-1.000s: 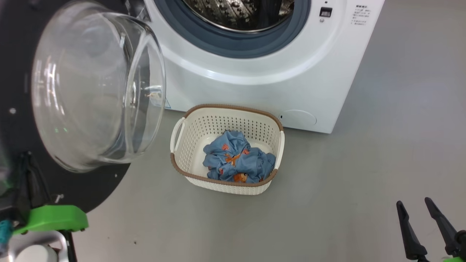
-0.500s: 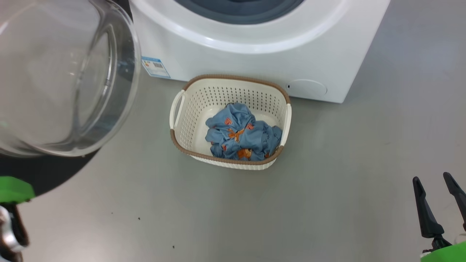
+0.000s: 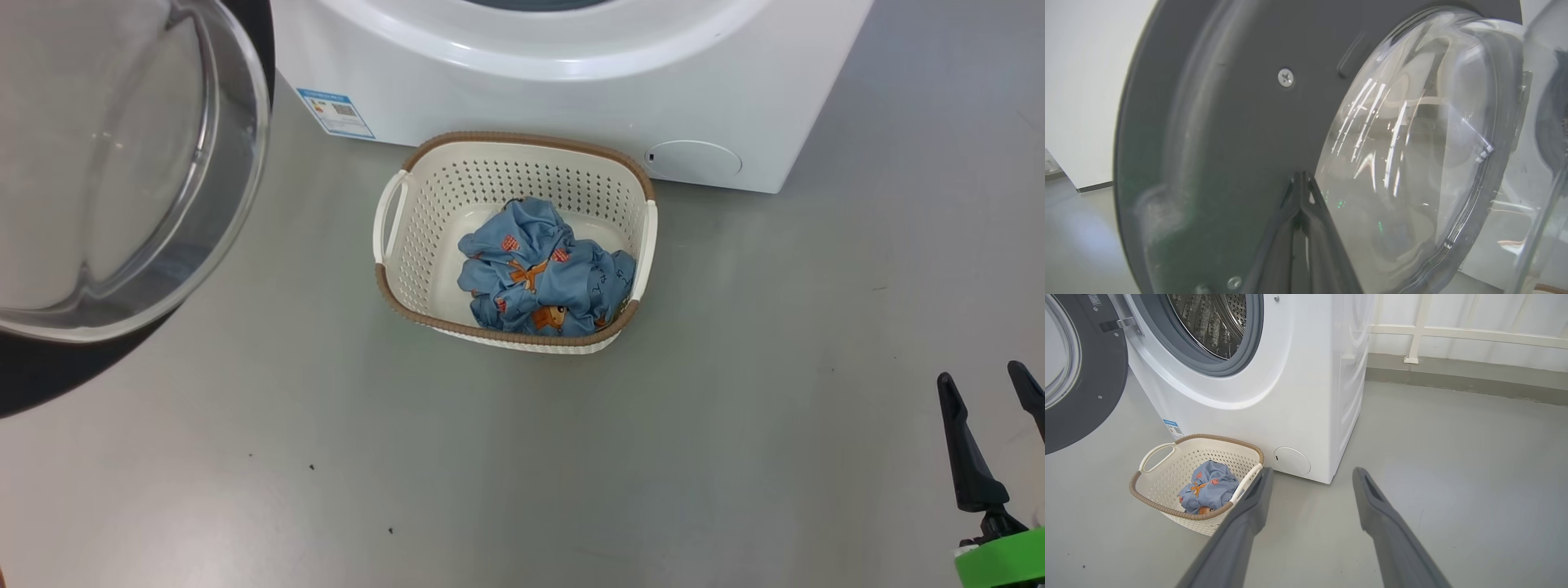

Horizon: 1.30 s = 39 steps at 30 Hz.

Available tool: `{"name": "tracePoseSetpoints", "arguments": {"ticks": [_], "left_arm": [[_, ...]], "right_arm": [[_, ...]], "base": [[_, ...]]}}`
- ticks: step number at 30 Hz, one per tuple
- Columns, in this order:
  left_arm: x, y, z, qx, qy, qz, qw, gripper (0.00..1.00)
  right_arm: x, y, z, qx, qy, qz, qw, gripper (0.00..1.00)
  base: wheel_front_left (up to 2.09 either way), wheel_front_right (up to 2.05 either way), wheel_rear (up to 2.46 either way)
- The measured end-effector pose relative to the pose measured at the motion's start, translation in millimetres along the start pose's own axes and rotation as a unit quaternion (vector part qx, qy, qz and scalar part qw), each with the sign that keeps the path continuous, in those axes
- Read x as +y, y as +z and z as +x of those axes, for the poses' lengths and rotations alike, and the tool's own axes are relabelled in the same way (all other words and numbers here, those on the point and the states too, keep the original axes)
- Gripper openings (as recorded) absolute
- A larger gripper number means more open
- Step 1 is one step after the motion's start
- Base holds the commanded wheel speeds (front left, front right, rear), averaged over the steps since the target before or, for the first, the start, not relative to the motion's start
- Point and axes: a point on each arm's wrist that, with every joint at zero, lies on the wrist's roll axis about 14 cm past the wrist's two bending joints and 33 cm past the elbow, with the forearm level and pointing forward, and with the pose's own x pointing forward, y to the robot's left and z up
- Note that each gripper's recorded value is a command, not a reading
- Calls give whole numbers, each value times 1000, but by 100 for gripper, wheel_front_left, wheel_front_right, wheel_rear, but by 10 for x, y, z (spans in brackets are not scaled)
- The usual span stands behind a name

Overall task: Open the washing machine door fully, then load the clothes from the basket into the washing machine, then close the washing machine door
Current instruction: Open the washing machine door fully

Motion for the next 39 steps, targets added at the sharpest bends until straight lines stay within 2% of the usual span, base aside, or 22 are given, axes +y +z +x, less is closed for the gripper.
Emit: {"name": "tracePoseSetpoints", "arguments": {"ticks": [15, 25, 31, 39], "left_arm": [[178, -87, -25, 10, 28, -16, 999, 0], [315, 154, -432, -47, 41, -24, 998, 0], [152, 193, -832, -59, 11, -38, 997, 0], [-398, 352, -1239, -77, -97, -50, 991, 0]], "right_arm": [[-6, 63, -41, -6, -3, -1, 1000, 100], [-12, 221, -134, -26, -17, 3, 1000, 100], [-6, 352, -205, -42, -25, 3, 999, 100], [91, 557, -300, -68, -23, 3, 997, 100]], "base": [[0, 0, 0], [0, 0, 0], [0, 0, 0], [0, 0, 0]]}}
